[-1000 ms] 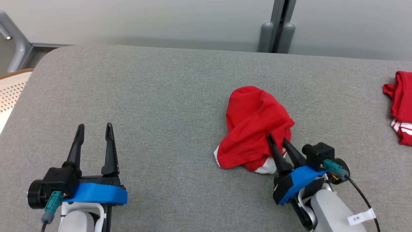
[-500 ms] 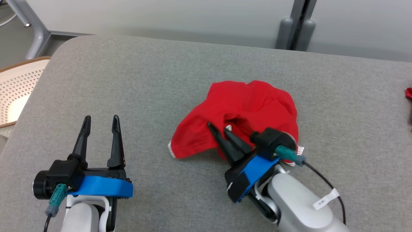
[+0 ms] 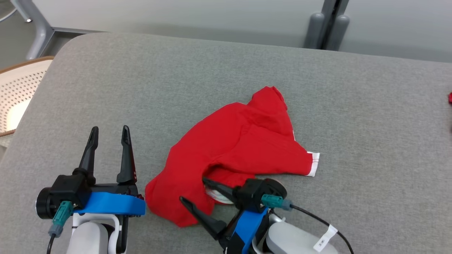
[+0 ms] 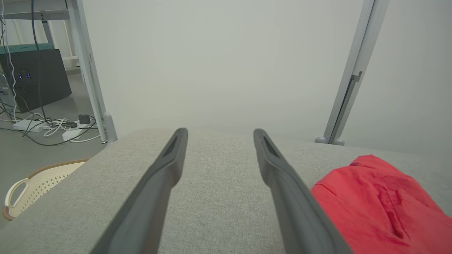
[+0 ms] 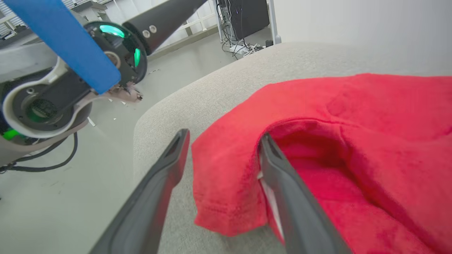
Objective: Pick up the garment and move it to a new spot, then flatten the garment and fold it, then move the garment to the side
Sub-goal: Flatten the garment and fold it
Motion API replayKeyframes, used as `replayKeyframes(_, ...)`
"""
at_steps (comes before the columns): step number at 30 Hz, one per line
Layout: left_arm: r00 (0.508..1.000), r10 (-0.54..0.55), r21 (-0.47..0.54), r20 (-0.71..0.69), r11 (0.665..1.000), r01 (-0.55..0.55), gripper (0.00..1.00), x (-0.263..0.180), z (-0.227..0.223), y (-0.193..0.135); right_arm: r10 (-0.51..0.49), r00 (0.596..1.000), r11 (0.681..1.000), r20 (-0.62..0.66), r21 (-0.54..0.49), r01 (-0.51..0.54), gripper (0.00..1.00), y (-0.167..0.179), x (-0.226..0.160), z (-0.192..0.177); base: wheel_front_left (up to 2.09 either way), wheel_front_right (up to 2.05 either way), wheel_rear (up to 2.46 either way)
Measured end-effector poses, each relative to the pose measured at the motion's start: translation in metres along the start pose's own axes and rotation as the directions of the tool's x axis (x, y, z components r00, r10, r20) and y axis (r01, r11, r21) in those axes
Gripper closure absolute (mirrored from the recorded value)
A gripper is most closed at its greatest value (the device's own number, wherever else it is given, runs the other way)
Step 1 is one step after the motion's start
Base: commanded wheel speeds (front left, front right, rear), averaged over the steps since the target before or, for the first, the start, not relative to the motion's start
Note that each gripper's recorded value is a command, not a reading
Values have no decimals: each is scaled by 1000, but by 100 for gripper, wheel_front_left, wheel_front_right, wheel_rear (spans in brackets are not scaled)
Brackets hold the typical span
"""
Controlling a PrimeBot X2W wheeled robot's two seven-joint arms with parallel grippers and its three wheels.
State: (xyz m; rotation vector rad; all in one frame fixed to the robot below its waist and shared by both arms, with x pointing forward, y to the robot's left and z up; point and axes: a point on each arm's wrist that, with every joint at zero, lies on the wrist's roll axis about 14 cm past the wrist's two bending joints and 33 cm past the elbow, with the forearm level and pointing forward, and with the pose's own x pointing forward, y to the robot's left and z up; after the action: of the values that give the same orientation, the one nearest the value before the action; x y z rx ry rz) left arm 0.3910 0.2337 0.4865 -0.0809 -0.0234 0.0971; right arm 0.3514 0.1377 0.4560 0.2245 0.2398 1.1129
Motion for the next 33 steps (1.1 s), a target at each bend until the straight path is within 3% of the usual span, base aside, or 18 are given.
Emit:
replayKeyframes(7, 999, -32, -10, 10, 999, 32, 0, 8, 1, -12, -122, 979, 986, 163, -90, 138, 0, -41, -11, 58, 0, 0, 0)
replayKeyframes(13, 999, -49, -10, 20, 999, 49, 0, 12, 3, -19, -331, 909, 922, 255, -119, 369, 0, -105, -59, 82, 0, 0, 0)
replayKeyframes(18, 998, -52, -9, 19, 999, 52, 0, 12, 2, -19, -476, 845, 846, 245, -135, 516, 0, -152, -102, 75, 0, 0, 0)
replayKeyframes(22, 999, -50, -6, 14, 999, 50, 0, 12, 1, -19, -535, 821, 812, 199, -147, 565, 0, -171, -117, 62, 0, 0, 0)
replayKeyframes(33, 999, -38, -1, 8, 999, 38, 0, 12, -1, -14, -582, 813, 810, -12, -92, 579, 0, -175, -119, -12, 0, 0, 0)
